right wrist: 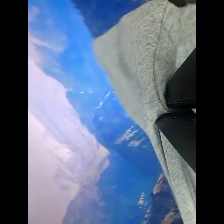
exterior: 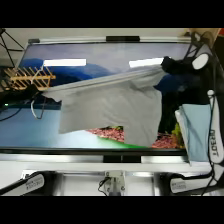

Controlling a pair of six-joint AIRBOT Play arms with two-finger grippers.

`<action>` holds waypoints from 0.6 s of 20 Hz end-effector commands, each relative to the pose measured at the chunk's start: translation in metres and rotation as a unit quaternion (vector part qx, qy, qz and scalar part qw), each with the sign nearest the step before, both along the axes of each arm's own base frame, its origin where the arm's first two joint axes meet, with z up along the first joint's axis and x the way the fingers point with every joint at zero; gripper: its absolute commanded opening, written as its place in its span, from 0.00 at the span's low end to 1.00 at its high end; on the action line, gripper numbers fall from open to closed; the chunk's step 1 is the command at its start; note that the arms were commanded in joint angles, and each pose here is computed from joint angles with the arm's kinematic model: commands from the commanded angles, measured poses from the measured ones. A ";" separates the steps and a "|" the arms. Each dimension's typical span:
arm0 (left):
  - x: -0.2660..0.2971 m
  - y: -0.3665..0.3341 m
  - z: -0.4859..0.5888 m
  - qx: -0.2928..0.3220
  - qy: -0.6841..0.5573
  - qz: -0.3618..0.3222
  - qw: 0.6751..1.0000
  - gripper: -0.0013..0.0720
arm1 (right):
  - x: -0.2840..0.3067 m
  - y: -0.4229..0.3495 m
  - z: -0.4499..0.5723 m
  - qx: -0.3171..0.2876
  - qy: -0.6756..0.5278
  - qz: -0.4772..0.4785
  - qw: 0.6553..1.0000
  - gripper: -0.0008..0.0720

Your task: Fold the shirts.

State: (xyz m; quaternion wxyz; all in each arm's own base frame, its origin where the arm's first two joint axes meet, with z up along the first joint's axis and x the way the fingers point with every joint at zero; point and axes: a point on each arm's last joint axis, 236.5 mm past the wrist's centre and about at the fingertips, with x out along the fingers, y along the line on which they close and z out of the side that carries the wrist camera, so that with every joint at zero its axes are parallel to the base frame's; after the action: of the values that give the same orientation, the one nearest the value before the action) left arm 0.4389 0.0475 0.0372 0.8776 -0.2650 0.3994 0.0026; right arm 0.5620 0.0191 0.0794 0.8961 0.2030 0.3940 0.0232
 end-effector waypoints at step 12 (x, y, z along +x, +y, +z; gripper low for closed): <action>-0.074 0.050 -0.043 -0.017 0.249 -0.063 0.966 0.85 | -0.095 -0.031 -0.016 -0.029 0.215 0.024 0.976 0.77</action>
State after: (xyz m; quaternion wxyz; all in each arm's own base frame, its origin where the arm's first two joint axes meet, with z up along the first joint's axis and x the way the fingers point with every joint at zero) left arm 0.4340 0.0648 0.0001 0.8200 -0.2531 0.5131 -0.0173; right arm 0.5338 0.0293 0.0531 0.8397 0.2252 0.4931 0.0316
